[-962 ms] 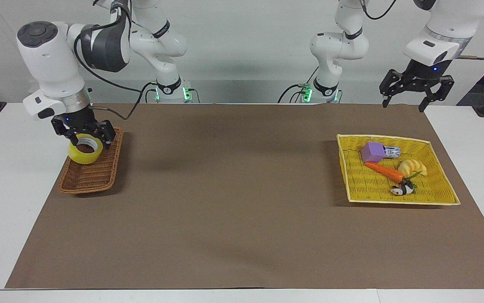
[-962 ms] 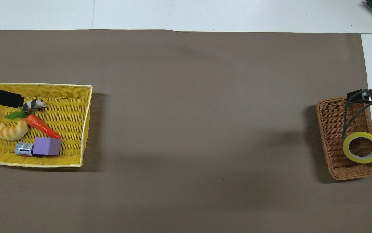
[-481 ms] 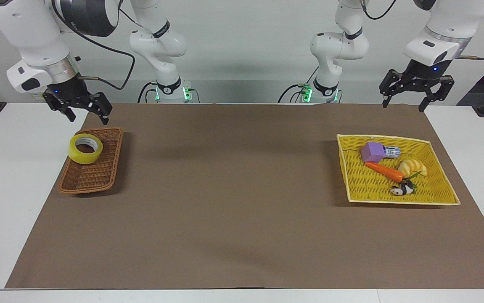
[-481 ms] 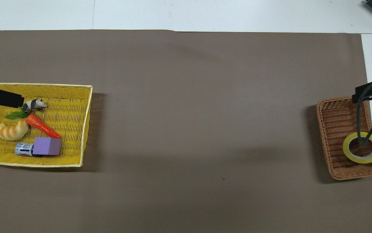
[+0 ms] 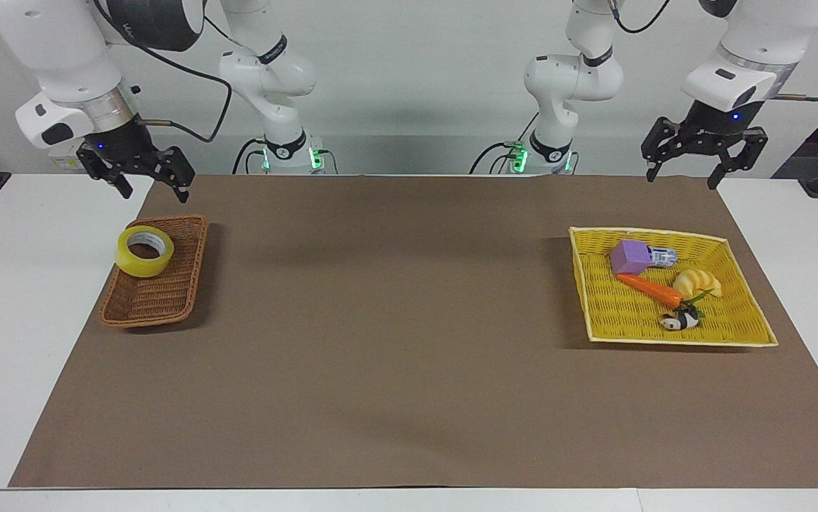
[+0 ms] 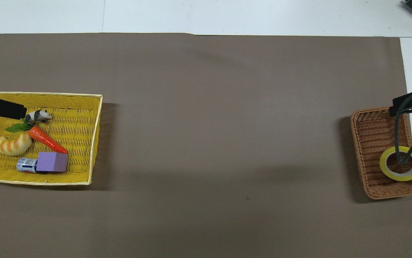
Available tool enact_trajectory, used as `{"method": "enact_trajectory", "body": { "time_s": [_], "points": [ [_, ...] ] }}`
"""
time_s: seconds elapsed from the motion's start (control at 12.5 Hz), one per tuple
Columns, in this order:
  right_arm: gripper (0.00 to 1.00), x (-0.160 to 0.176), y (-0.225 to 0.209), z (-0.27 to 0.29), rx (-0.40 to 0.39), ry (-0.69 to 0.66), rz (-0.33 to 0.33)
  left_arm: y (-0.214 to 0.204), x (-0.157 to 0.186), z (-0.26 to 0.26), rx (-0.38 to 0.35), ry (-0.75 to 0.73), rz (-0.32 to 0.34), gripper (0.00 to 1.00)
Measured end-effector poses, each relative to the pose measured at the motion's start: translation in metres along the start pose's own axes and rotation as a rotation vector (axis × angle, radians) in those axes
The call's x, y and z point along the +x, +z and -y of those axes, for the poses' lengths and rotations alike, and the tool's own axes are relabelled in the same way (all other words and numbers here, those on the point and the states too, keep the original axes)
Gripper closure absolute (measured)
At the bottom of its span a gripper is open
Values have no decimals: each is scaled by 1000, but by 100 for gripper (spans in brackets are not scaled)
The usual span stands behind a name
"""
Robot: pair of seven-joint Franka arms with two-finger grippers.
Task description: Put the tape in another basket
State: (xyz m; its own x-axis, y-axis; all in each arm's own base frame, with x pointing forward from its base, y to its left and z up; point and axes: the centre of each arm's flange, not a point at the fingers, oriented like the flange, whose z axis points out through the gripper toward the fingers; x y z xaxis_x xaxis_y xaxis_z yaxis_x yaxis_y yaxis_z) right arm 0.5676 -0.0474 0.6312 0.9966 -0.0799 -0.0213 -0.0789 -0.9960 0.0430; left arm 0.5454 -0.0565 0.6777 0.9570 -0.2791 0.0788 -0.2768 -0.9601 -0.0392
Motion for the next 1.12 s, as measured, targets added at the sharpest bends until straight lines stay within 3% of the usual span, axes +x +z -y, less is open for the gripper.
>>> {"method": "enact_trajectory", "body": {
  "time_s": [1.12],
  "points": [
    [0,-10,-8,-1,-2,2,31,-2,-1,-3,-4,4,-4,0]
  ]
}}
